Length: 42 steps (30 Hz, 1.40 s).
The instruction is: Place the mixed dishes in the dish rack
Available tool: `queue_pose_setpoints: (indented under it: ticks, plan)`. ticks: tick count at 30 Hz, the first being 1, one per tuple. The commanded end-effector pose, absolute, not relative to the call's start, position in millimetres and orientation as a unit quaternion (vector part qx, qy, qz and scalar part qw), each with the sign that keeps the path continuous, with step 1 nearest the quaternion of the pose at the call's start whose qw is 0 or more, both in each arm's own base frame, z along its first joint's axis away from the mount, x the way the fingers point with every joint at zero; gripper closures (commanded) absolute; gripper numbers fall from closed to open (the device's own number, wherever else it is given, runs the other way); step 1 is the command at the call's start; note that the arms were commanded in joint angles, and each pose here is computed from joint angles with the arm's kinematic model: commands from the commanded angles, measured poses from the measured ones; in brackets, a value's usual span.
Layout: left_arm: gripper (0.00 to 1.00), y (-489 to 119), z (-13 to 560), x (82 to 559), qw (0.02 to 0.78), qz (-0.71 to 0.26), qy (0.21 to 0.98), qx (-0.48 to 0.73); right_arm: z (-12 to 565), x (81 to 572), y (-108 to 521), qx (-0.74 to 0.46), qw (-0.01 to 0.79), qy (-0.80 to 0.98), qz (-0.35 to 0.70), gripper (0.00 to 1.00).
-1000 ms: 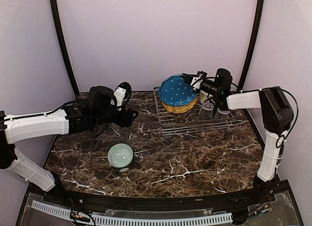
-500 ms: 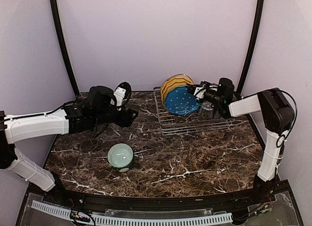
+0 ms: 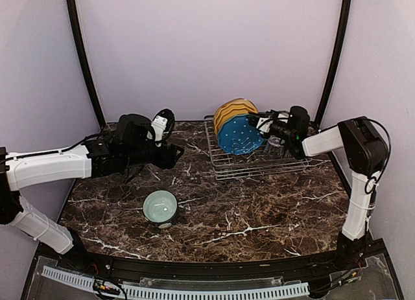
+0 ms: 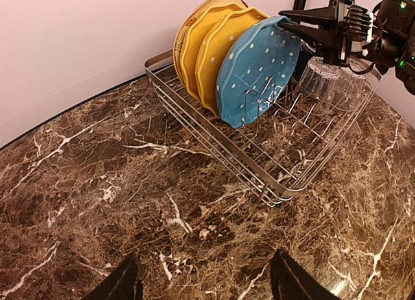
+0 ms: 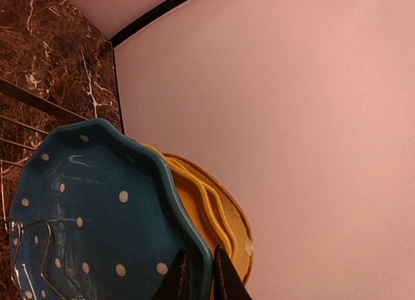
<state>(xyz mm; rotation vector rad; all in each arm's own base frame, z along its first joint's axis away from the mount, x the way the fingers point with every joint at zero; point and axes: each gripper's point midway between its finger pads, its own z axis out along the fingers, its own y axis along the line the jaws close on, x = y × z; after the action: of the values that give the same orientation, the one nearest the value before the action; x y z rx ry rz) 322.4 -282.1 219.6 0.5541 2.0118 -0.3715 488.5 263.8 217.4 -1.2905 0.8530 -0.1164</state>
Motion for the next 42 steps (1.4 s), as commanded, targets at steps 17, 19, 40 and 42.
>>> queue_pose_setpoints:
  ticks: [17, 19, 40, 42]
  plan:
    - [0.33, -261, 199, 308, 0.422, -0.127, 0.867, 0.23, 254, 470, 266, -0.54, 0.732, 0.406, -0.087, 0.37]
    - [0.33, -253, 191, 304, 0.399, -0.12, 0.882, 0.22, 258, 460, 264, -0.527, 0.733, 0.422, -0.086, 0.3]
    - [0.56, -221, 94, 246, 0.17, -0.104, 0.952, 0.233, 262, 331, 305, -0.514, 0.556, 0.616, 0.217, 0.01]
    - [0.58, -219, 87, 246, 0.162, -0.093, 0.952, 0.241, 262, 324, 308, -0.509, 0.545, 0.621, 0.241, 0.01]
